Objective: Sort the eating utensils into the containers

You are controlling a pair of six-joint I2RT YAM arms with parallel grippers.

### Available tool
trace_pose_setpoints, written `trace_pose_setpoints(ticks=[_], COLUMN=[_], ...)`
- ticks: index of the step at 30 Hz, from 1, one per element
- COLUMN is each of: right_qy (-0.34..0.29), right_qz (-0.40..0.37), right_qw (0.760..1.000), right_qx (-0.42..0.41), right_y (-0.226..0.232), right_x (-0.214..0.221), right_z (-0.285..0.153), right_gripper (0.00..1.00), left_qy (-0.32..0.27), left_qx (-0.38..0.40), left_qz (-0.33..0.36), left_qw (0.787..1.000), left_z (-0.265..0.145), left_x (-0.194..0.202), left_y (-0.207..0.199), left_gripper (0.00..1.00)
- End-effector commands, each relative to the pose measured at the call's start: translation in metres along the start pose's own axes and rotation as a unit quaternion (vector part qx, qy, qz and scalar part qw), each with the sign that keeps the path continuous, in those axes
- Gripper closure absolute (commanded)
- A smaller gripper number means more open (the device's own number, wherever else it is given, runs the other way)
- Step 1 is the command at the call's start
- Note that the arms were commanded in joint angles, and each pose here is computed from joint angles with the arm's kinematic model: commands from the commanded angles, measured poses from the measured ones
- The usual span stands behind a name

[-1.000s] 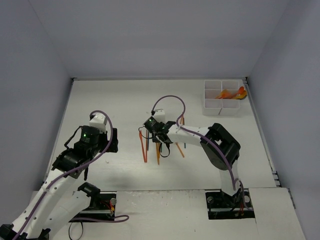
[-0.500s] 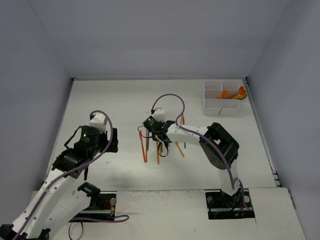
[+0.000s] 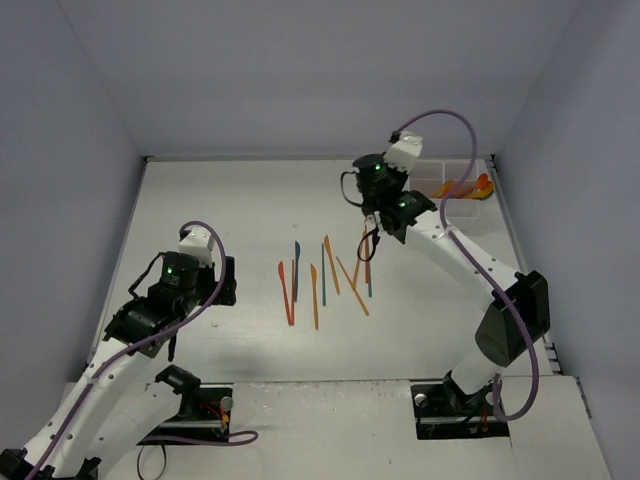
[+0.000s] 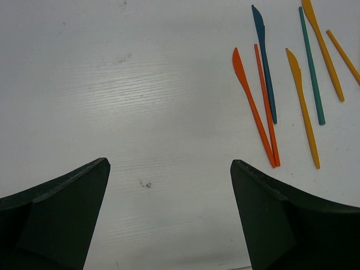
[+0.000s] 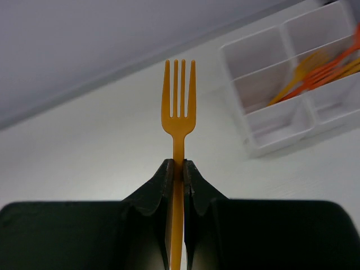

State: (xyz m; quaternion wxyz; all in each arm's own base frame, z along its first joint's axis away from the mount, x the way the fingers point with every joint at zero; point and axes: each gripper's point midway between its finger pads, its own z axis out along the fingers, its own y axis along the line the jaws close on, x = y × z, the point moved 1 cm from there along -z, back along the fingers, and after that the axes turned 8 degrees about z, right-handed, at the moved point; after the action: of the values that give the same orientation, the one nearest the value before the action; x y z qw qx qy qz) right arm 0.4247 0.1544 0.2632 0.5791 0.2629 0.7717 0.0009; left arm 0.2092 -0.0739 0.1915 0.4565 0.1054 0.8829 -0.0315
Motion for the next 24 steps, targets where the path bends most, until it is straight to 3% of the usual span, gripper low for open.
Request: trace_pose_setpoints(ticks=[1,6,13,24], right_qy=[-0.107,-0.179,-0.242,-0.257], right_qz=[0.081,0.154,0.192,0.180], right_qw=[0.983,0.947,0.907,0.895], right_qx=[0.129,0.219,0.285,0.318], right_y=[-0.066,-0.115,-0.135,-0.135], right_x=[-0.062,-0.090,-0.096,-0.069], right_z=[0.041,0.078,0.114,0.161], right_gripper=[1.00,1.00,1.00,1.00], left_qy=[-0.026,-0.021,-0.019,-0.012], left_qx=[-0.007,-0.010,-0.012,-0.009], left_qz=[-0.003,-0.001,-0.002,-0.002], left_qw=[1.000,1.000,1.000,1.000], left_z=[0.003,0.005,0.005,0.008], left_x=[-0.017,-0.015,-0.014,-0.011], left_y=[0.002,0.003,0.003,0.001], left_gripper=[0.13,0.13,0.13,0.13])
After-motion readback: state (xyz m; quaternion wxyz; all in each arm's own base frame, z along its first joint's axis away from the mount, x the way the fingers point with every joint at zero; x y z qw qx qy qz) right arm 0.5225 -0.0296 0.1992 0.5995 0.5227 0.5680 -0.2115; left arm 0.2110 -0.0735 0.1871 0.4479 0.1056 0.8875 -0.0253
